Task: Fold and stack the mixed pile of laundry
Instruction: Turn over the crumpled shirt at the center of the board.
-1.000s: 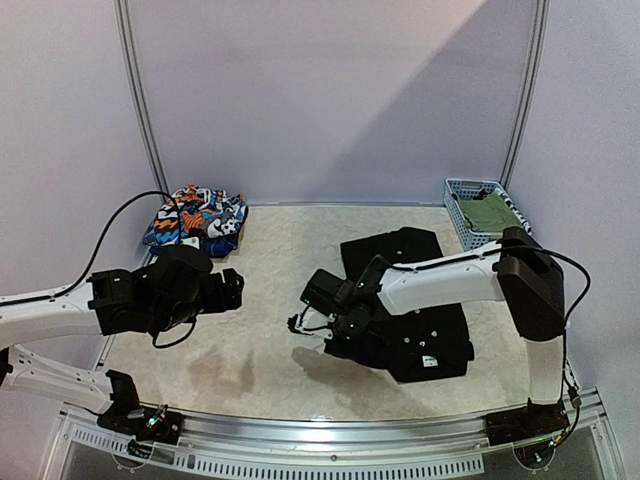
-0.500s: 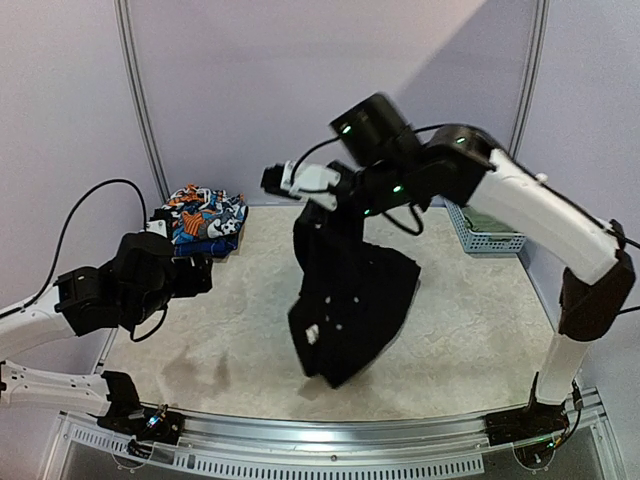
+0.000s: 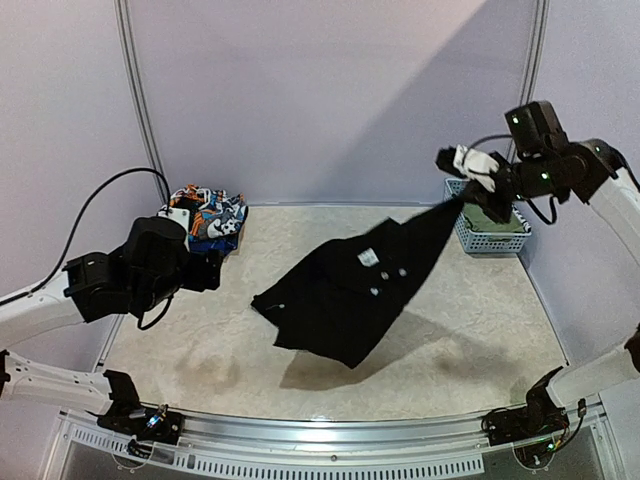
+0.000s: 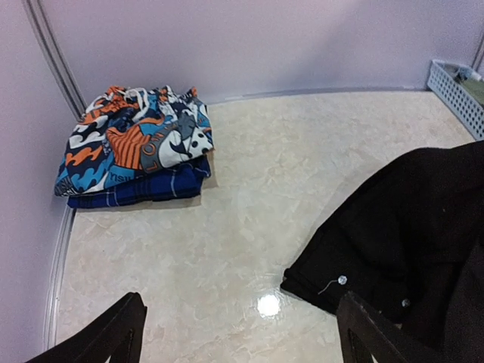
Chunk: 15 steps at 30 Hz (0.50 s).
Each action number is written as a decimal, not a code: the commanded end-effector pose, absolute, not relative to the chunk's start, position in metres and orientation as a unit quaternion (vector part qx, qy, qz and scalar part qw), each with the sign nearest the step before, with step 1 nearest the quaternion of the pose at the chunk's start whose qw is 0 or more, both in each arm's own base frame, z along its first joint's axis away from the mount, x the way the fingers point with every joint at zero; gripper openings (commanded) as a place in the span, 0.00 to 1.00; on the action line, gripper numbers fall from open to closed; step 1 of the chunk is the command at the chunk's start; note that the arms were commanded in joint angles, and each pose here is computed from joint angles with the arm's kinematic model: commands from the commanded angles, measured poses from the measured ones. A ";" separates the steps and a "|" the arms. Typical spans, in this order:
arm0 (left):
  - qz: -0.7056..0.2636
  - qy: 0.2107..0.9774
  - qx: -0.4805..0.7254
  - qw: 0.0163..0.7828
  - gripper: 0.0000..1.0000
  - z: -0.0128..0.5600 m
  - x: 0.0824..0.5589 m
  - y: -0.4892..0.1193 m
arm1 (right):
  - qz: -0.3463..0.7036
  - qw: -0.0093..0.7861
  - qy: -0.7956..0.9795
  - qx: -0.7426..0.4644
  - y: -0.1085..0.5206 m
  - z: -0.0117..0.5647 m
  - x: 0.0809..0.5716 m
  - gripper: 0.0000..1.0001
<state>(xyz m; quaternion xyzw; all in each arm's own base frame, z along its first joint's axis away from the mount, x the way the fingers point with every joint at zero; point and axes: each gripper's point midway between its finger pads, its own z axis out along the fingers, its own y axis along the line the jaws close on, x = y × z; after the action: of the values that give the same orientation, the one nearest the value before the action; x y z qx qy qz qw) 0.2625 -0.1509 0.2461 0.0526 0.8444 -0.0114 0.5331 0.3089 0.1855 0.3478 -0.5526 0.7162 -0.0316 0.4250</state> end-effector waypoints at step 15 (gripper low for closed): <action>-0.046 0.937 0.253 0.238 0.88 0.098 0.367 -0.333 | 0.010 0.351 0.783 -0.513 0.109 0.209 0.265 0.00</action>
<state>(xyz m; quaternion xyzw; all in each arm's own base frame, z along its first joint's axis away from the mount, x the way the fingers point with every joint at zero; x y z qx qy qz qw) 0.3658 -0.3319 0.1342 0.2196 0.9165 -0.0469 0.3310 0.2436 0.1086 0.1976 -0.5364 0.7845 0.0101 0.3111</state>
